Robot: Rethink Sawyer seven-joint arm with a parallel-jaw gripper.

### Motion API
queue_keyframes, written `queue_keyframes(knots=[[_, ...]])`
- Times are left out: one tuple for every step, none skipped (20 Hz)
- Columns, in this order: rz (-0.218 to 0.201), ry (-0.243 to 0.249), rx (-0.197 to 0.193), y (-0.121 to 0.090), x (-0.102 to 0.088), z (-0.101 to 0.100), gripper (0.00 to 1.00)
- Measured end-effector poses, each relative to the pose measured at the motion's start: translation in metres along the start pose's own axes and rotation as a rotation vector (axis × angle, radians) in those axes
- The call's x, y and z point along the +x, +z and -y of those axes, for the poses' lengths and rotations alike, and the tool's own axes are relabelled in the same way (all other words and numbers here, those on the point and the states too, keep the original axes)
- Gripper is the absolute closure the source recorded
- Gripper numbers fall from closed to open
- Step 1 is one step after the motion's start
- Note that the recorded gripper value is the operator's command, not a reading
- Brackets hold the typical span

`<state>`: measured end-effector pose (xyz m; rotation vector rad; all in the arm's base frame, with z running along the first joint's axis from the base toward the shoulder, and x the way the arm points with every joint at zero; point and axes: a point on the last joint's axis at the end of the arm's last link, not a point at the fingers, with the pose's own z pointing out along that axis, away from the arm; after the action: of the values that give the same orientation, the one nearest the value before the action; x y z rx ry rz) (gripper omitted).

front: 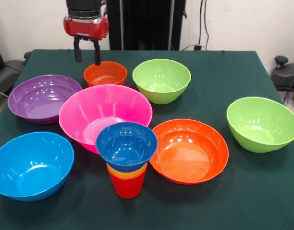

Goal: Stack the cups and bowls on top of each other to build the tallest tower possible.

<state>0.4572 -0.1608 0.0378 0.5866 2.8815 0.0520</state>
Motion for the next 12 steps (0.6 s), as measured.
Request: queue_keyframes(knots=[[-0.001, -0.002, -0.001, 0.000, 0.000, -0.001, 0.00], [-0.002, -0.008, -0.003, 0.001, 0.001, -0.005, 0.00], [-0.004, -0.020, -0.010, 0.004, 0.004, -0.012, 0.00], [-0.005, -0.024, -0.011, 0.005, 0.005, -0.014, 0.00], [-0.005, -0.026, -0.012, 0.006, 0.006, -0.016, 0.00], [-0.004, -0.034, -0.016, 0.010, 0.010, -0.021, 0.00], [-0.004, -0.037, -0.017, 0.013, 0.012, -0.022, 0.00], [-0.003, -0.041, -0.019, 0.016, 0.015, -0.024, 0.00], [-0.001, -0.043, -0.021, 0.023, 0.020, -0.026, 0.00], [0.000, -0.043, -0.022, 0.026, 0.022, -0.026, 0.00], [0.001, -0.043, -0.023, 0.030, 0.025, -0.026, 0.00], [0.001, -0.041, -0.022, 0.036, 0.029, -0.025, 0.00]])
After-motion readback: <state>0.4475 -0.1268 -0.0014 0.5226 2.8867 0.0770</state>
